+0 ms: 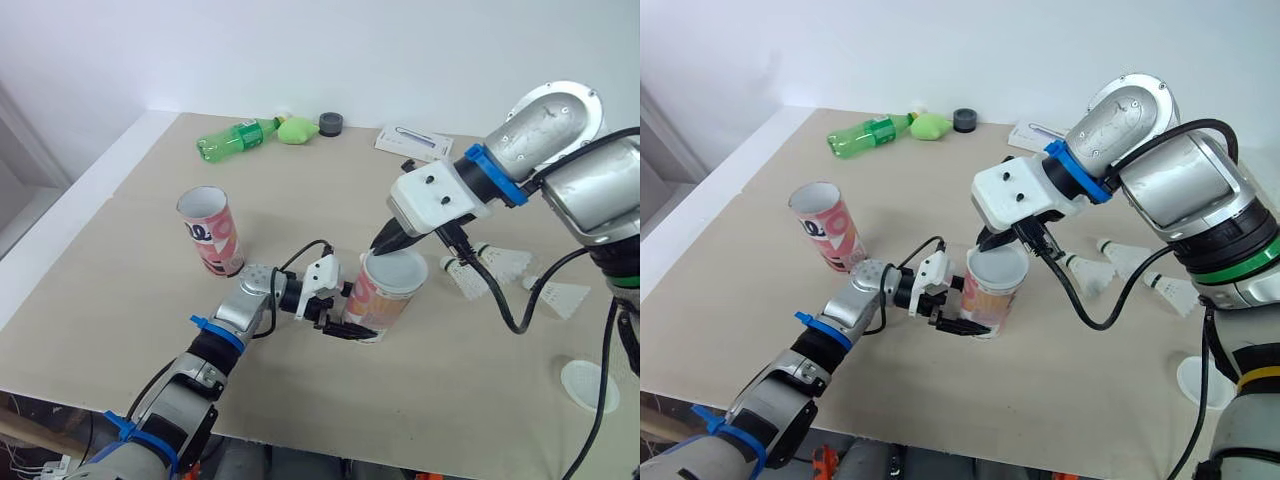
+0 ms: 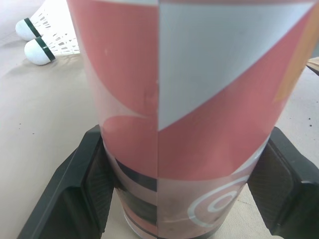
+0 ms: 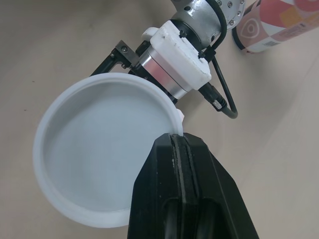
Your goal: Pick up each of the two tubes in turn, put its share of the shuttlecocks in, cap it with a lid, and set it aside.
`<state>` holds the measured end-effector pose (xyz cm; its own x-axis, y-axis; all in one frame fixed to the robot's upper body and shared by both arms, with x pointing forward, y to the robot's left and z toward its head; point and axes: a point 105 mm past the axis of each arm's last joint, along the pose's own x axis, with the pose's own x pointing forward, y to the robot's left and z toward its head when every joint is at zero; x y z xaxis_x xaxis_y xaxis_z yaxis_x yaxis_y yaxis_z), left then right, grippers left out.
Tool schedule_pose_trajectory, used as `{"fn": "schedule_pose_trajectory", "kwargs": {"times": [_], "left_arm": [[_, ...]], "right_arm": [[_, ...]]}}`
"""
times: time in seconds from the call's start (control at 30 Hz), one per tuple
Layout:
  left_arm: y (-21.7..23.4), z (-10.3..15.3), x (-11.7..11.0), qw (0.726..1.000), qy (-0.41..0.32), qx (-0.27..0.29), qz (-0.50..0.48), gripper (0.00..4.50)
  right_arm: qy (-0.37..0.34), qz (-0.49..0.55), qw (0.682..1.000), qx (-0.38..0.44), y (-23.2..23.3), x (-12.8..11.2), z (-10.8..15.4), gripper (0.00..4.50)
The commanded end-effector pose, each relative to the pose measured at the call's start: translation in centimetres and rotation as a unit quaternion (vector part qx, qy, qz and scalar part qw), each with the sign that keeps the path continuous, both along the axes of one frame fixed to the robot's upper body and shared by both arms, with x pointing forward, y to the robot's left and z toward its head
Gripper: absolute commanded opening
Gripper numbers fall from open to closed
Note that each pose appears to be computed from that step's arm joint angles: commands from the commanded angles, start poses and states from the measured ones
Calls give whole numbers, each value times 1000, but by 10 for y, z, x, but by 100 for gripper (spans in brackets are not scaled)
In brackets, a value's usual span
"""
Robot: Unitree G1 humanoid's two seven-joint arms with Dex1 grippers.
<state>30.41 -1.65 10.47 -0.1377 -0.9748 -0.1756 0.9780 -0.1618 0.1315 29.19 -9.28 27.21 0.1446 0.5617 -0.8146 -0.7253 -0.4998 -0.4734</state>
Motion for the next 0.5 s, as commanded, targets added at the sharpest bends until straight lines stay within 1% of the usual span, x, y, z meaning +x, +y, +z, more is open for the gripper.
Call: {"fn": "schedule_pose_trajectory", "kwargs": {"times": [0.03, 0.27, 0.5], "left_arm": [[5, -13, -1, 999, 13, 30, 3, 331], [7, -14, -1, 999, 12, 32, 5, 331], [8, -14, 0, 999, 11, 33, 5, 331]], "right_arm": [[-23, 13, 1000, 1, 0, -5, 12, 4], [-29, 13, 1000, 0, -6, -14, 5, 4], [-39, 1, 999, -16, -13, -13, -2, 4]]}}
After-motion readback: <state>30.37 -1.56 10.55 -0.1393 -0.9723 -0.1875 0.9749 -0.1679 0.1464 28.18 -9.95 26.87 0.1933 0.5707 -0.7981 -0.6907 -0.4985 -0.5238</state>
